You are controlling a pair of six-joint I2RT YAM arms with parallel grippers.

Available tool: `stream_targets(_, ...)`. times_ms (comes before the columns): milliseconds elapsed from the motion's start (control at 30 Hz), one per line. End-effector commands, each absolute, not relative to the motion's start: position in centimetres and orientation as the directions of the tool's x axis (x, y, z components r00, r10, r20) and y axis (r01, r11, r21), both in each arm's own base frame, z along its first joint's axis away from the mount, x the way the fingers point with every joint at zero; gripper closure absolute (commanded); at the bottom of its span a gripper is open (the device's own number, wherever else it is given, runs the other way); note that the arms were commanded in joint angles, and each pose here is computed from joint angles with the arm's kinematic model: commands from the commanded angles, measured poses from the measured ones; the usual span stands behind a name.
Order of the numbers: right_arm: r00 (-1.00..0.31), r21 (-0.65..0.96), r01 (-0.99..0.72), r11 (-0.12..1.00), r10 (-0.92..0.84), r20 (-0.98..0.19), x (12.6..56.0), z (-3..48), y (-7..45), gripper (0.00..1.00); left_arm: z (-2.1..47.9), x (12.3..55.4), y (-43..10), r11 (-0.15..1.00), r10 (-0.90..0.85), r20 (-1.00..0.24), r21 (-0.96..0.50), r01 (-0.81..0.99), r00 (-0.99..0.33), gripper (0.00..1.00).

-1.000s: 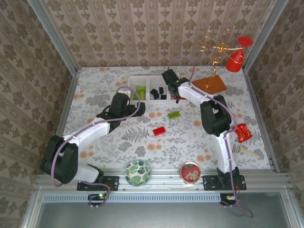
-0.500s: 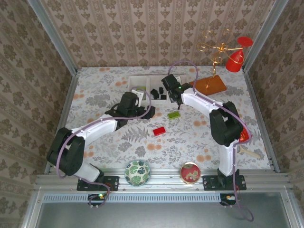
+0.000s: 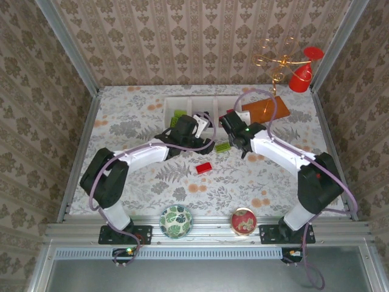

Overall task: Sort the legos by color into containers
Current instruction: Pick up the lego from the center of the table.

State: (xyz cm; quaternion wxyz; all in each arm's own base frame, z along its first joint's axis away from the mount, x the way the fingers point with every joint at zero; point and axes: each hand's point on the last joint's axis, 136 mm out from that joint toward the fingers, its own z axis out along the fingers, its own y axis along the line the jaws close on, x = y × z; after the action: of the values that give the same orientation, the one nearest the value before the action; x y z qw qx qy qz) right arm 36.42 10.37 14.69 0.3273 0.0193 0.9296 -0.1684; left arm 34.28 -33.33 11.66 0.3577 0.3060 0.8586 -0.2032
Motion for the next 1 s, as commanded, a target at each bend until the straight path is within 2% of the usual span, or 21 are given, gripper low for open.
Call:
stream_targets(0, -0.762, -0.317, 0.262, 0.912, -0.006, -0.647, 34.3, 16.1, 7.5, 0.13, 11.0, 34.0, -34.6, 0.692, 0.419, -0.721, -0.14, 0.708, -0.552, 0.18)
stream_targets(167, -0.717, -0.268, 0.325, 0.907, 0.051, -0.695, 32.7, 17.5, 5.5, 0.0, 10.0, 33.9, -36.8, 0.648, 0.462, -0.703, -0.149, 0.747, -0.54, 0.24)
stream_targets(500, -0.612, -0.14, 0.384, 0.913, 0.138, -0.779, 31.2, 20.5, 3.7, 0.0, 7.1, 33.9, -39.1, 0.596, 0.572, -0.625, -0.128, 0.793, -0.531, 0.26)
stream_targets(967, -0.53, -0.049, 0.415, 0.909, 0.197, -0.825, 30.2, 21.1, 2.6, 0.0, 4.0, 34.2, -39.8, 0.584, 0.681, -0.525, -0.031, 0.811, -0.511, 0.26)
